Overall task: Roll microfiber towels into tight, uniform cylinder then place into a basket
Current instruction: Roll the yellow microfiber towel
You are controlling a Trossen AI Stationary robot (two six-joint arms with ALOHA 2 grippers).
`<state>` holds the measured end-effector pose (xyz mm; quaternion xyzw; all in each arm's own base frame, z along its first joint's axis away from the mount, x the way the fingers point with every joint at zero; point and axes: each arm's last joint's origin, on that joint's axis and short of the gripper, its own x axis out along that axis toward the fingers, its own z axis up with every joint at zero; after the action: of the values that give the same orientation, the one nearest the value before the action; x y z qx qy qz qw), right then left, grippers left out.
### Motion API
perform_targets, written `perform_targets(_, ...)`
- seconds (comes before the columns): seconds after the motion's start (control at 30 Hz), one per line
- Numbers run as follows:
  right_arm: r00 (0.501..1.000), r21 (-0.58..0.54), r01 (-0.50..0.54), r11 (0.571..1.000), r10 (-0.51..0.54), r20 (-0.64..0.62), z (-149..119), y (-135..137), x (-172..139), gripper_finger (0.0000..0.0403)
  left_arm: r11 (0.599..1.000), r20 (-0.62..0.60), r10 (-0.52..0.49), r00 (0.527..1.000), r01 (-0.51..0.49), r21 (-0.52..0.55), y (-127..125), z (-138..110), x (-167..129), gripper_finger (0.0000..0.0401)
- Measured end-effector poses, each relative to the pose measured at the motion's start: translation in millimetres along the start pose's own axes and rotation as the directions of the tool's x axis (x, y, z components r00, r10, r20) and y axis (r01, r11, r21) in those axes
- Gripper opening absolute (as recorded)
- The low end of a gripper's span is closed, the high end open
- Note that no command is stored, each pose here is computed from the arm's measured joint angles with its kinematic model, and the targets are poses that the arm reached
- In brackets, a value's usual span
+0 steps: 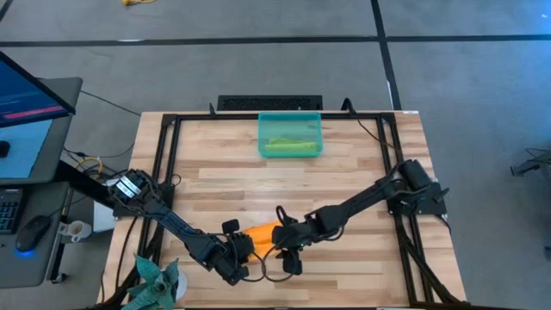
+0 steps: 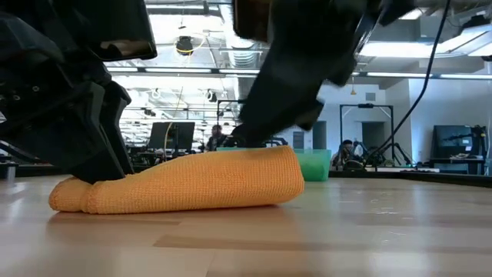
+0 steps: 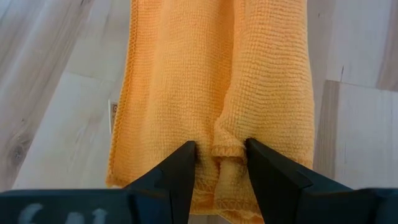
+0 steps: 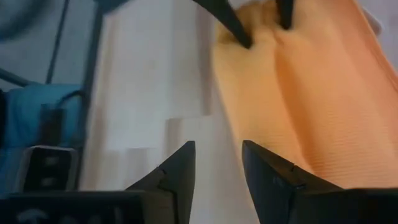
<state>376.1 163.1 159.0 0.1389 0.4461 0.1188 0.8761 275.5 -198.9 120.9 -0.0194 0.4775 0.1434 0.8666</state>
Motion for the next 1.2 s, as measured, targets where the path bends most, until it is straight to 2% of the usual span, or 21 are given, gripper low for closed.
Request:
perform_targets(0.23, 0.999, 0.075, 0.045, 0.996, -0.043, -0.024, -2, -18, 14, 0.0154, 1.0, -0.004, -0.002, 1.0, 0.002, -0.004, 0, 0, 0, 0.0137)
perform_targets(0.47, 0.984, 0.18, 0.177, 0.968, -0.166, -0.071, -5, -33, 13, 0.0154, 1.0, -0.003, -0.004, 1.0, 0.004, -0.006, 0, 0, 0, 0.0137)
perform_targets(0.93, 0.973, 0.204, 0.216, 0.955, -0.194, -0.125, -9, -38, 11, 0.0153, 0.996, 0.118, 0.077, 0.99, -0.081, 0.029, -3, -4, -10, 0.0137)
perform_targets(1.2, 0.966, 0.269, 0.243, 0.932, -0.207, -0.155, -10, -44, 10, 0.0127, 0.994, 0.187, 0.1, 0.977, -0.108, 0.028, -7, -8, -18, 0.0137)
